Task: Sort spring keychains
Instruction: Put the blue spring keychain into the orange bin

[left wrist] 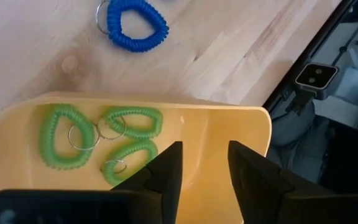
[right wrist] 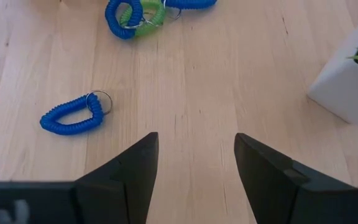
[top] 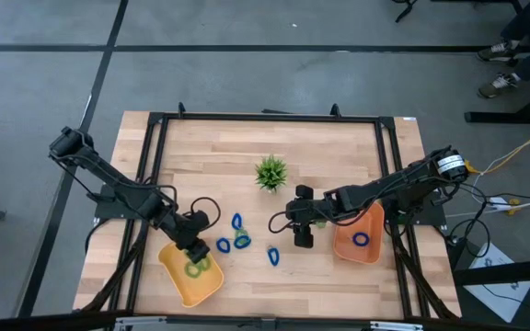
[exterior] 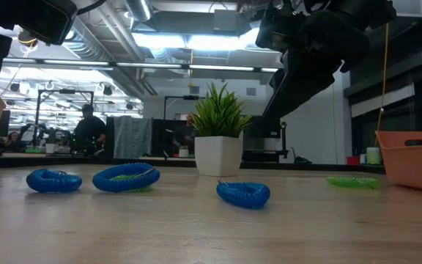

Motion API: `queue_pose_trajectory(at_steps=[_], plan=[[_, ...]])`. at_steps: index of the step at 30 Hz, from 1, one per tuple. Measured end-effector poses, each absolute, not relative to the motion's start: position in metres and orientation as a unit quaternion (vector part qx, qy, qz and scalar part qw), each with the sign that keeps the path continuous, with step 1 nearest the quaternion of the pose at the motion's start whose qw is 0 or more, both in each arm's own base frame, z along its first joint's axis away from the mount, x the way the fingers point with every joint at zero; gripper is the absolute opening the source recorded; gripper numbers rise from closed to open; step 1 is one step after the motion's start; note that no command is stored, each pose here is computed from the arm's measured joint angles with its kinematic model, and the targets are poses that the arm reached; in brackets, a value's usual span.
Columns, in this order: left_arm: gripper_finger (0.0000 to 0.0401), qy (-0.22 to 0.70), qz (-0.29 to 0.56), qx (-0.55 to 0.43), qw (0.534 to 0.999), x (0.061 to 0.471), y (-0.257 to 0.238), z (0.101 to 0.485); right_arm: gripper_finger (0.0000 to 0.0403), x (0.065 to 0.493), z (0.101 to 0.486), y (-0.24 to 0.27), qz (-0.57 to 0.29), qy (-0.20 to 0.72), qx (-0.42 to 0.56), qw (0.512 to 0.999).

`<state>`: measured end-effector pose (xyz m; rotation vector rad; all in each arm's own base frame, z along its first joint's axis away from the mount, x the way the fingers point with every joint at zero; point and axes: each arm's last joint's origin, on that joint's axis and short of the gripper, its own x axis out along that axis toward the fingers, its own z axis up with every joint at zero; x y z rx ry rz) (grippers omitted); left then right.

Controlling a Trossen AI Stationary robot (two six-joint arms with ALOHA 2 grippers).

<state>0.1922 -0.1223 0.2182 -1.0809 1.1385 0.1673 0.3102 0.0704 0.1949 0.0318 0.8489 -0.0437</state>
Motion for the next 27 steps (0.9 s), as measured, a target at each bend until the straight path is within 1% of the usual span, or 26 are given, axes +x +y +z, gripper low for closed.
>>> queue_pose_trajectory(at_steps=[6,12,16,22,24,27], plan=[[0.0114,0.494,0.063,-0.466,0.731,0.191,-0.119,0.223,0.0209,0.310,0.194,0.070,-0.025,0.415,0.021,0.909],[0.0108,0.450,0.079,-0.453,0.765,0.195,-0.112,0.227,0.0209,0.304,0.191,0.074,-0.043,0.437,0.057,0.896],[0.0107,0.416,0.055,-0.446,0.791,0.204,-0.106,0.232,0.0209,0.302,0.191,0.084,-0.037,0.439,0.067,0.895],[0.0107,0.336,0.016,-0.413,0.846,0.222,-0.095,0.244,0.0209,0.297,0.191,0.099,-0.019,0.440,0.066,0.895],[0.0104,0.326,0.016,-0.405,0.854,0.227,-0.090,0.244,0.0209,0.296,0.191,0.102,-0.020,0.440,0.071,0.895],[0.0100,0.335,0.013,-0.390,0.858,0.235,-0.084,0.238,0.0209,0.295,0.191,0.106,-0.030,0.436,0.073,0.897]])
